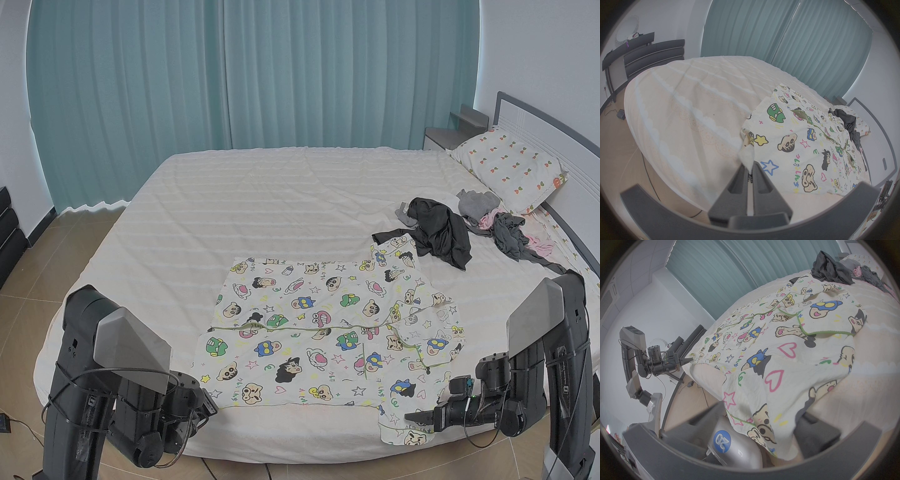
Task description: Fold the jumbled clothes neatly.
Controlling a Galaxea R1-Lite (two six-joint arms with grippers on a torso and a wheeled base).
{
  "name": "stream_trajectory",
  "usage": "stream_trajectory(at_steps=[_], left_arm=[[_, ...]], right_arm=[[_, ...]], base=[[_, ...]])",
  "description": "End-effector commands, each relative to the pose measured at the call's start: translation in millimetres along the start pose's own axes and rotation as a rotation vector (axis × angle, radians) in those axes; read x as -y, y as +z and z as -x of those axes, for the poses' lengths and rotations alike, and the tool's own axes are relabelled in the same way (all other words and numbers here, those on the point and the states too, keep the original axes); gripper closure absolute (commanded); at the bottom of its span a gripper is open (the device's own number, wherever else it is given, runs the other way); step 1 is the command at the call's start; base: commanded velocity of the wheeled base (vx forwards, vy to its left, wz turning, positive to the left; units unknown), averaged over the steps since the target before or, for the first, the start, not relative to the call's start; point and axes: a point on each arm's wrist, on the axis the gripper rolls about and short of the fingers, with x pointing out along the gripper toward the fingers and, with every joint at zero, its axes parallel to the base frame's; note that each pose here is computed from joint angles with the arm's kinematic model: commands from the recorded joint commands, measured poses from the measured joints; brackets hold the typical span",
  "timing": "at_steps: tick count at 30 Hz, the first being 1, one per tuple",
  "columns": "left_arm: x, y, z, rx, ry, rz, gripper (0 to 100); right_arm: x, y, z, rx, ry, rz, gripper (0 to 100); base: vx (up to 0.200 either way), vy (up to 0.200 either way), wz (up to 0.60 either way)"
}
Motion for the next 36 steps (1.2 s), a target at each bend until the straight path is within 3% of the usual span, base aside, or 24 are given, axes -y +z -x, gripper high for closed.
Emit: stream_trajectory(at_steps=[1, 9, 13, 24, 32, 36], left_arm=[[1, 3, 0, 0.015, -0.011, 0.011, 100], [7, 18, 7, 0.000, -0.103, 0.052, 100], [9, 26, 3, 0.031, -0.112, 0.076, 100], [19, 45, 2, 0.094, -0.173, 0.108, 100], [36, 63, -5, 0.122, -0.182, 0.073, 100], [50, 84, -14, 0.136, -0.174, 0.086, 100]], right_arm=[[0, 0, 1, 0.005, -0.002, 0.000, 100], [4, -3, 13, 0.001, 0.020, -0.040, 100], [2, -1, 20, 0.008, 0.069, -0.044, 100], [4, 9, 28, 0.059, 0.091, -0.048, 100], [-8, 39, 35, 0.156, 0.127, -0.147, 100], [-14, 58, 43, 0.224, 0.147, -0.209, 100]], base=[[0.000, 0.000, 0.00], [0.000, 0.000, 0.00], [0.000, 0.000, 0.00], [0.000, 0.000, 0.00], [0.000, 0.000, 0.00], [0.000, 0.000, 0.00]])
